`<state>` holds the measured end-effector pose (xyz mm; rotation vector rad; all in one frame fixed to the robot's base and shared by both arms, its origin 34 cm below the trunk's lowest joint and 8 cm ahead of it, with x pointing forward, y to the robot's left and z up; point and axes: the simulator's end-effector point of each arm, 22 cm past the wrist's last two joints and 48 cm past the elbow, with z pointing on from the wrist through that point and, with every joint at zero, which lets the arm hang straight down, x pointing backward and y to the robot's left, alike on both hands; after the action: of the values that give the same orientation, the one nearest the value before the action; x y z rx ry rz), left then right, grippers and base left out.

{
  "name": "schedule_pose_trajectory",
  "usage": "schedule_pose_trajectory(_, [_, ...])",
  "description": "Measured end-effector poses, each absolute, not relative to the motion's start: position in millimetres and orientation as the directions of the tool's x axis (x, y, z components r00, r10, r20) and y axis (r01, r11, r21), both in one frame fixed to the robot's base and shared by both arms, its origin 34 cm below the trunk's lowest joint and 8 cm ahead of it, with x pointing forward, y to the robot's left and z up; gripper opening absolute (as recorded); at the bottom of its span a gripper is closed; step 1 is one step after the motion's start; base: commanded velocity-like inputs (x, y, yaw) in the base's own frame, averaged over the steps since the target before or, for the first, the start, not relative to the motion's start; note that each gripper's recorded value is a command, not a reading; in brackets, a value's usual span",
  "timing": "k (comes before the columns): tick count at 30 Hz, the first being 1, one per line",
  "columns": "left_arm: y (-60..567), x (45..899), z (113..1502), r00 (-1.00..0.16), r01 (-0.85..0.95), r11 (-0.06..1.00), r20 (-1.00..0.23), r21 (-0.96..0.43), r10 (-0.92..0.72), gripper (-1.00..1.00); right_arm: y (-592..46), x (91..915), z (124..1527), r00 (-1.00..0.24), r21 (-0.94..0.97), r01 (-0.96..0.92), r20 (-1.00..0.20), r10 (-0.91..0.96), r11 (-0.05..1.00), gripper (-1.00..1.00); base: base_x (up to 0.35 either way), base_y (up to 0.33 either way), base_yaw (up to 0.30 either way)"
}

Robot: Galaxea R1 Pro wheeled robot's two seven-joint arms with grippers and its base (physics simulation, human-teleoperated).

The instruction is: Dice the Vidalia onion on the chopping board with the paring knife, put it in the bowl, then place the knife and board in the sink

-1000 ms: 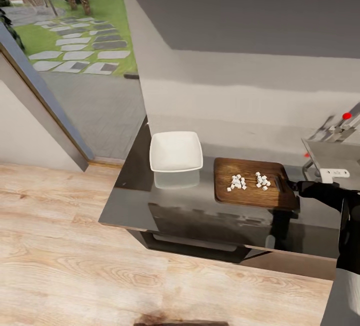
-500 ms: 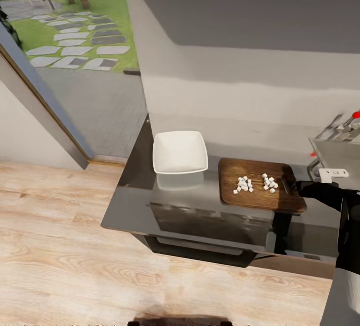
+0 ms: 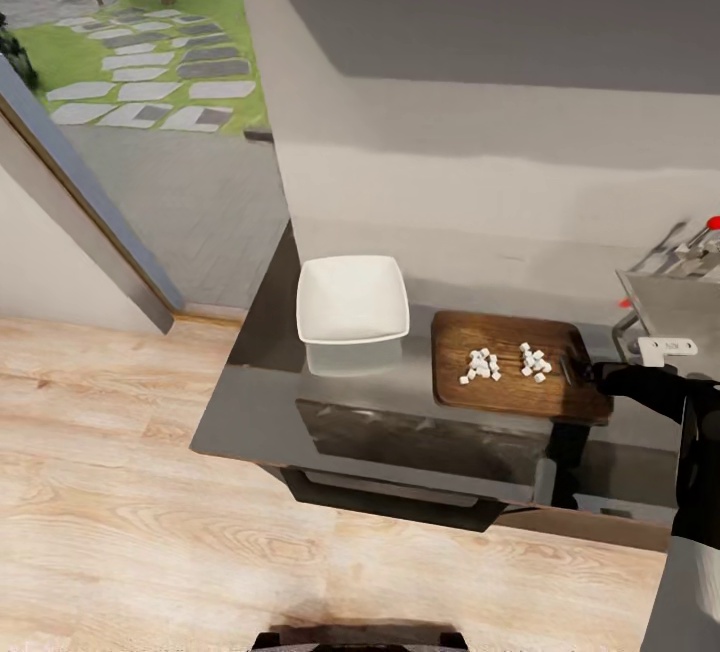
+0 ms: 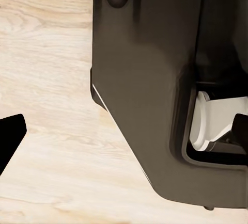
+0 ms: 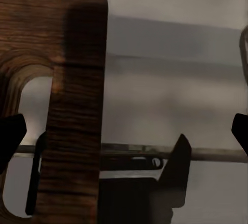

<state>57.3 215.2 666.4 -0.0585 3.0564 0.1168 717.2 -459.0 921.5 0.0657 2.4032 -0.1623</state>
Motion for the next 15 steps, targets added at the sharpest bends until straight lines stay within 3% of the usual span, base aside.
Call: schedule_pose_trajectory(15, [216.3, 48.9, 667.8, -0.998, -0.038, 0.996, -0.059, 0.077, -0.034, 1.0, -458.8, 715.1, 906.5, -0.759, -0.1, 0.09, -0.651, 0.003, 0.991, 1.0, 0.0, 0.029, 0.0])
